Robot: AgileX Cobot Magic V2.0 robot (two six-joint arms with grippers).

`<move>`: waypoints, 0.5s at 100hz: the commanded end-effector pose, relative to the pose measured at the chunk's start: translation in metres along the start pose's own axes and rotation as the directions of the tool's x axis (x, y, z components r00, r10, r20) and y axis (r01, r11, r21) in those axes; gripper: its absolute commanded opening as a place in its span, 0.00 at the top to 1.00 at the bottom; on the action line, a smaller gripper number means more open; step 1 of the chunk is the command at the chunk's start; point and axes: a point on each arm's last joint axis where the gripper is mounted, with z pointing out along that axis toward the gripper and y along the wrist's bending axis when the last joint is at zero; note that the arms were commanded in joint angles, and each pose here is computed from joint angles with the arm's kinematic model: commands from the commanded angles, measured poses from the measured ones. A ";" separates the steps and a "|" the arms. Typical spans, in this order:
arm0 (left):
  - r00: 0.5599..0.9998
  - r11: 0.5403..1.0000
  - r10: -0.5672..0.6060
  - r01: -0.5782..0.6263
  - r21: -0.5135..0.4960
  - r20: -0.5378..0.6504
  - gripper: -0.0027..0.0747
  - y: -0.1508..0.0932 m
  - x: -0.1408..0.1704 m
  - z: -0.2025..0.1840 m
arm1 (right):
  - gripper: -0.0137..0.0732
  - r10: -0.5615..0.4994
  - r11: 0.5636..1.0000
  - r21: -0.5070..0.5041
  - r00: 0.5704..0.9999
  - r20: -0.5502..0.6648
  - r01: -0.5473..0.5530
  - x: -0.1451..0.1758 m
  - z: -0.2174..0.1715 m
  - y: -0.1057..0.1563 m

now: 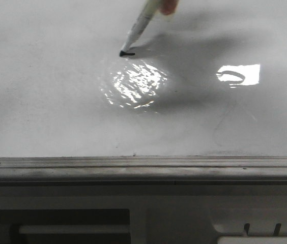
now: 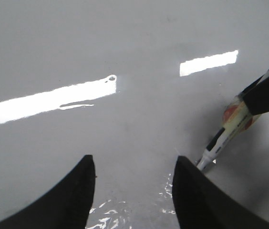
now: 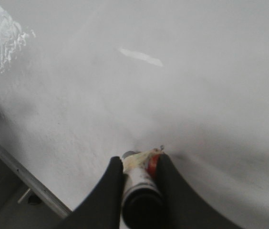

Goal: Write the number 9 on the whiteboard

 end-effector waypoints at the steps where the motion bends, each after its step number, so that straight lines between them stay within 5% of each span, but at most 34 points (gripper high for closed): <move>1: 0.995 0.999 -0.037 0.035 0.017 0.095 0.52 -0.001 -0.017 0.001 | 0.91 -0.031 0.999 -0.018 0.999 0.033 0.031 -0.010 0.005 0.008; 10: 0.995 0.999 -0.037 0.035 0.017 0.095 0.52 -0.001 -0.017 0.001 | 0.91 -0.050 0.999 -0.017 0.998 -0.042 0.049 -0.003 0.002 0.009; 38: 0.995 0.999 -0.037 0.035 0.017 0.095 0.52 -0.001 -0.017 0.001 | 0.91 -0.047 0.998 0.054 0.996 0.079 0.043 -0.031 -0.022 -0.009; 50: 0.995 0.999 -0.036 0.035 0.013 0.089 0.52 0.000 -0.017 0.001 | 0.91 -0.036 0.998 0.054 0.999 0.026 0.035 -0.025 -0.014 -0.010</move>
